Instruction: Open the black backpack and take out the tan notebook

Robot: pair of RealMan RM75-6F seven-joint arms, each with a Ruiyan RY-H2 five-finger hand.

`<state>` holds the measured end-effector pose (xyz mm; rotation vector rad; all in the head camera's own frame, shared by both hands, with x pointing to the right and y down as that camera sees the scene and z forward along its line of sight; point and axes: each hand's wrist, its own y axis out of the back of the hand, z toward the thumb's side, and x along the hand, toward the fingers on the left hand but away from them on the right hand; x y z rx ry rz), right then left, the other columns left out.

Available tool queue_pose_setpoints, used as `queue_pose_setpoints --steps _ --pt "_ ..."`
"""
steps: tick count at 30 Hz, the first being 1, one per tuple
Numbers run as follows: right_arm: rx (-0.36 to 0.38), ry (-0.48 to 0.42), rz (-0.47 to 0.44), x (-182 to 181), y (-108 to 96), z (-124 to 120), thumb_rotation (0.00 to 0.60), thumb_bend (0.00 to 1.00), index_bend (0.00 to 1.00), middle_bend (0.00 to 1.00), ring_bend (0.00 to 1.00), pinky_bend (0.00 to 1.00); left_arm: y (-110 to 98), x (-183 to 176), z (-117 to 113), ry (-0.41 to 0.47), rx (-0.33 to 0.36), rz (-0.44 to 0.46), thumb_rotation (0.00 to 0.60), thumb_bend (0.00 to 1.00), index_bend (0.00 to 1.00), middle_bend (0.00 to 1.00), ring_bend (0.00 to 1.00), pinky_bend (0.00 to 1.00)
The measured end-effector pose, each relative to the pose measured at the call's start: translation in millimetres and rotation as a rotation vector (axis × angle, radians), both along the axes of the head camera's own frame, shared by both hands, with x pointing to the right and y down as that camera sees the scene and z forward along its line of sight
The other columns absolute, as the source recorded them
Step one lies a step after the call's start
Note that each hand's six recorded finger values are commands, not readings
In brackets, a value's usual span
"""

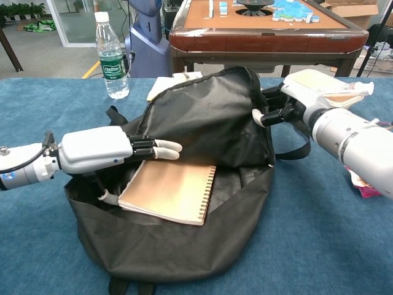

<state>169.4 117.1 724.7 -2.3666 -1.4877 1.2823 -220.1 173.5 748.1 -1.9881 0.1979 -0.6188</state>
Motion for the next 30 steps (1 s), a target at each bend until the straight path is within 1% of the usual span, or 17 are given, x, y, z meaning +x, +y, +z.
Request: queue_pose_setpoints --steps 4,7,12,21,24,29,30 --pt "-0.002 0.000 0.005 1.8 -0.9 1.4 0.600 0.58 0.79 0.46 0.31 0.08 -2.2 3.1 2.2 0.014 -0.027 -0.038 0.600 0.13 0.12 0.04 0.09 0.21" --pt "-0.003 0.001 0.007 2.5 -1.3 2.6 0.600 0.58 0.79 0.46 0.31 0.08 -2.7 4.8 2.7 0.021 -0.037 -0.051 0.600 0.16 0.15 0.04 0.09 0.21" --pt "-0.006 0.002 0.007 2.3 -1.6 4.3 0.600 0.58 0.79 0.46 0.31 0.08 -2.3 6.4 3.5 0.025 -0.046 -0.055 0.600 0.31 0.21 0.06 0.10 0.21" --pt "-0.005 0.004 0.011 3.1 -3.1 5.6 0.600 0.58 0.79 0.46 0.31 0.08 -0.8 10.0 2.1 0.043 -0.054 -0.054 0.600 0.51 0.34 0.13 0.15 0.21" --pt "-0.005 0.004 0.014 3.6 -3.6 5.7 0.600 0.58 0.79 0.46 0.31 0.08 -1.0 11.4 1.3 0.051 -0.055 -0.057 0.600 0.56 0.38 0.16 0.16 0.21" --pt "-0.009 0.005 0.017 5.0 -4.2 6.9 0.600 0.58 0.79 0.46 0.31 0.08 -0.9 12.2 1.6 0.052 -0.059 -0.058 0.600 0.59 0.42 0.20 0.18 0.21" --pt "-0.009 0.005 0.018 5.4 -4.2 7.1 0.600 0.58 0.79 0.46 0.31 0.08 -0.7 12.2 1.7 0.053 -0.060 -0.058 0.600 0.60 0.43 0.22 0.19 0.21"
